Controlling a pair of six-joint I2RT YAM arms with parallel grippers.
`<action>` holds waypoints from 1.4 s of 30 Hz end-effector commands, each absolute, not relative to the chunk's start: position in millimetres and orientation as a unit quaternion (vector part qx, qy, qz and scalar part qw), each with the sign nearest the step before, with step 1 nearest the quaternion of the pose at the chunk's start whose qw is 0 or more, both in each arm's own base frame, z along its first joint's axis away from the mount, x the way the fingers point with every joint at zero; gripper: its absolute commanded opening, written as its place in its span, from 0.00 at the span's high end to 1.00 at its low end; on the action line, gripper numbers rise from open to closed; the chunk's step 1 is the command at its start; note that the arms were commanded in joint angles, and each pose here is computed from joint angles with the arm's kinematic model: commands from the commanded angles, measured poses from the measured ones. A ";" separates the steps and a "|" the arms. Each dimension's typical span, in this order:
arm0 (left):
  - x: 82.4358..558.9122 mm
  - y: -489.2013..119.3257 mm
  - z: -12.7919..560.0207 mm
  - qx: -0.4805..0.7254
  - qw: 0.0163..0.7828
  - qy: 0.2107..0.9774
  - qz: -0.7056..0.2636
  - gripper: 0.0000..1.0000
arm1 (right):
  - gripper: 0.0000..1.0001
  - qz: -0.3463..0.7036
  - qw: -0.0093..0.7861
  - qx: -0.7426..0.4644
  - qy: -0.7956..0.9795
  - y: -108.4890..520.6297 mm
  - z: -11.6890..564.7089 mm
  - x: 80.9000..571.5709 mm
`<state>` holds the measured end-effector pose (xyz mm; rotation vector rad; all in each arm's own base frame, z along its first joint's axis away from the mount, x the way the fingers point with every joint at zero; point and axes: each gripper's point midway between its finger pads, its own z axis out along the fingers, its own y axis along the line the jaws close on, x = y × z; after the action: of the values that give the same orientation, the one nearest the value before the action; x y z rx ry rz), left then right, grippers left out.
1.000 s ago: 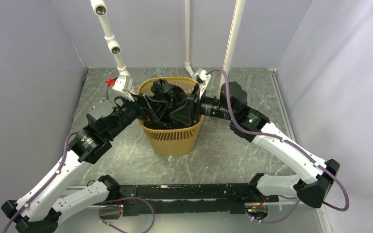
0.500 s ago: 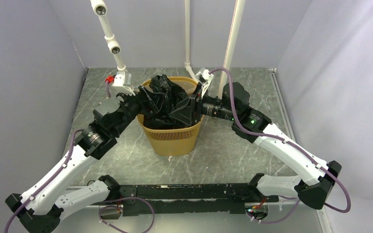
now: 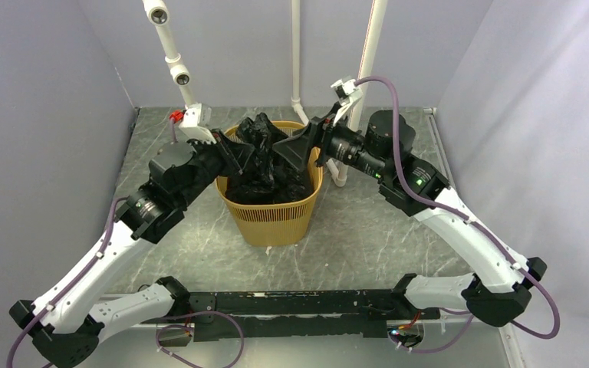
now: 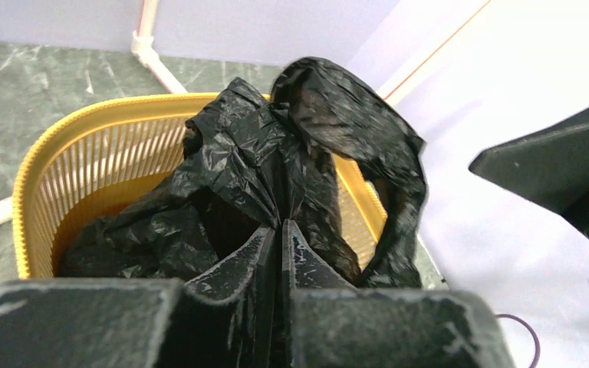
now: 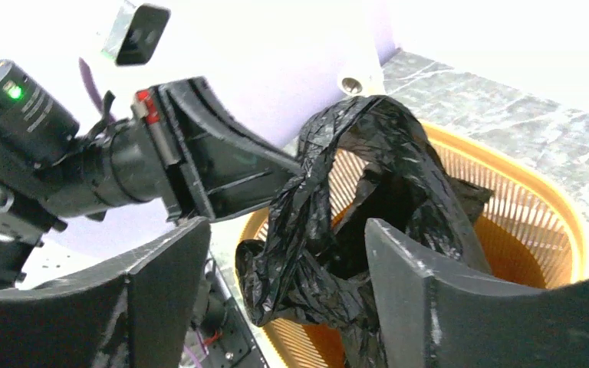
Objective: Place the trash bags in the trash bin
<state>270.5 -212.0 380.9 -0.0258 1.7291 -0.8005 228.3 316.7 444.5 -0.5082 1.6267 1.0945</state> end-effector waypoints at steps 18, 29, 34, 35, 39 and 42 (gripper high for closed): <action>220.0 -246.1 400.5 0.136 0.547 0.698 -0.442 0.97 | 0.29 0.526 0.463 -0.101 0.707 328.8 451.7 232.3; 201.7 -220.1 400.8 0.125 0.556 0.705 -0.422 0.97 | 0.93 0.564 0.382 -0.138 0.719 366.7 425.2 227.5; 205.7 -196.7 387.5 0.077 0.562 0.730 -0.381 0.72 | 1.00 0.535 0.413 -0.110 0.729 347.5 416.9 232.5; 205.7 -193.7 387.0 0.070 0.563 0.731 -0.379 0.64 | 1.00 0.539 0.410 -0.114 0.727 345.6 414.0 228.2; 204.8 -193.9 393.9 0.060 0.571 0.718 -0.393 0.34 | 1.00 0.550 0.387 -0.102 0.733 338.7 393.2 215.0; 212.3 -201.4 396.7 0.051 0.573 0.710 -0.405 0.20 | 1.00 0.570 0.395 -0.095 0.714 327.8 389.7 203.3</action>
<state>202.4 -197.2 389.3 0.1713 1.7038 -0.9266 214.3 339.2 372.8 -0.2796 1.9344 1.3618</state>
